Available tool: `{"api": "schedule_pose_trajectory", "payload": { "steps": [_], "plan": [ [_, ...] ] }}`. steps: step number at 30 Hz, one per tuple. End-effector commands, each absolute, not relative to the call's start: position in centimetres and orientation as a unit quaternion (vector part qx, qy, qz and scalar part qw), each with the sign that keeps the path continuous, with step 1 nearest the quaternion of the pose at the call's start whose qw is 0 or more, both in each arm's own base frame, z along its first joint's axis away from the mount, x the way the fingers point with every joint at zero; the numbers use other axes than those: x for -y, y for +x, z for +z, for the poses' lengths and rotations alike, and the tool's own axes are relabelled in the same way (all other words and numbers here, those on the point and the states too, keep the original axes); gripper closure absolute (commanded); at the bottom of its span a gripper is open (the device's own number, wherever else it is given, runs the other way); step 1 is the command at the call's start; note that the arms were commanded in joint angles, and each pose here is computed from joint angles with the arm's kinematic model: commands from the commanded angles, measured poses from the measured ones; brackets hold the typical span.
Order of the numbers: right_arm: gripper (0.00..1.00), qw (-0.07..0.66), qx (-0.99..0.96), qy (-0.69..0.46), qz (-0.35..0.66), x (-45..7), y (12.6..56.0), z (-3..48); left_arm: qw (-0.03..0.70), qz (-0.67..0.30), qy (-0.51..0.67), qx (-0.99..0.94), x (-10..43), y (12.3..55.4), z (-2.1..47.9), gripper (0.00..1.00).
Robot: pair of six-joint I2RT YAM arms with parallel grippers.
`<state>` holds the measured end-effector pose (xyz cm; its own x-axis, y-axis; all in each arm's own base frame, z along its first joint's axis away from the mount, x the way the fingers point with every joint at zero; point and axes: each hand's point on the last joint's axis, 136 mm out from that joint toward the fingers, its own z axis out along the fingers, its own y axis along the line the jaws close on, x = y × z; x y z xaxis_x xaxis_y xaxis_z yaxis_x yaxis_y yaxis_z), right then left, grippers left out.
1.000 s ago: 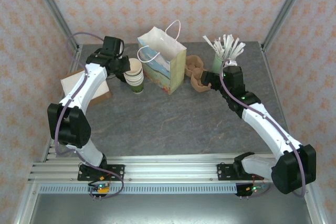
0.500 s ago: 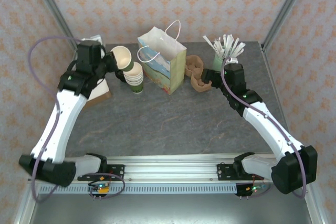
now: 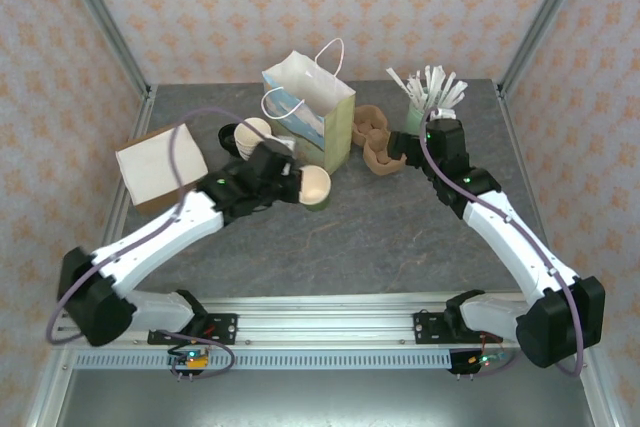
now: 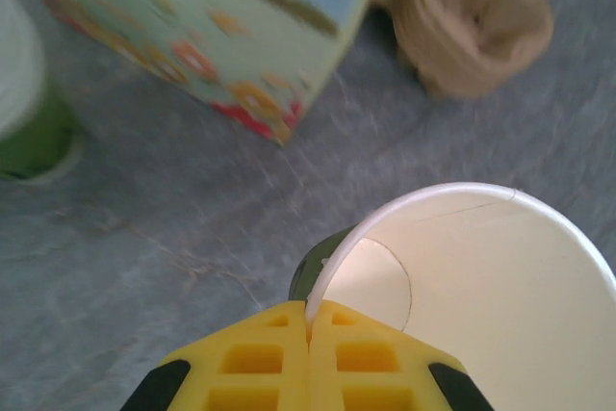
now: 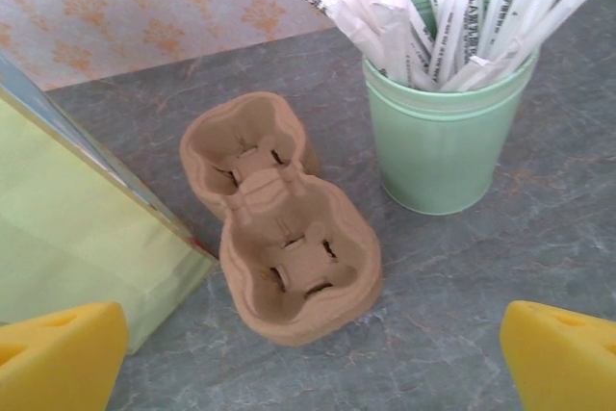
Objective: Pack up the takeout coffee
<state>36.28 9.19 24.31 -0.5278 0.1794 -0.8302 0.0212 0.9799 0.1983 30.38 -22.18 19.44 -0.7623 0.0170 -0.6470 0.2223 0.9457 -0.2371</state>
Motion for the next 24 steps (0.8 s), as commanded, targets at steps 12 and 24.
{"api": "schedule_pose_trajectory", "payload": {
  "steps": [12,24],
  "plan": [
    [0.00,0.472,-0.879,0.057,0.040,-7.6,34.8,23.1,0.309,-0.115,0.084,-0.940,25.0,28.8,12.0,0.93],
    [0.00,0.471,-0.878,0.059,0.060,-8.2,34.8,23.4,0.346,-0.096,0.082,-0.930,23.7,28.6,15.3,0.49]
  ]
}}
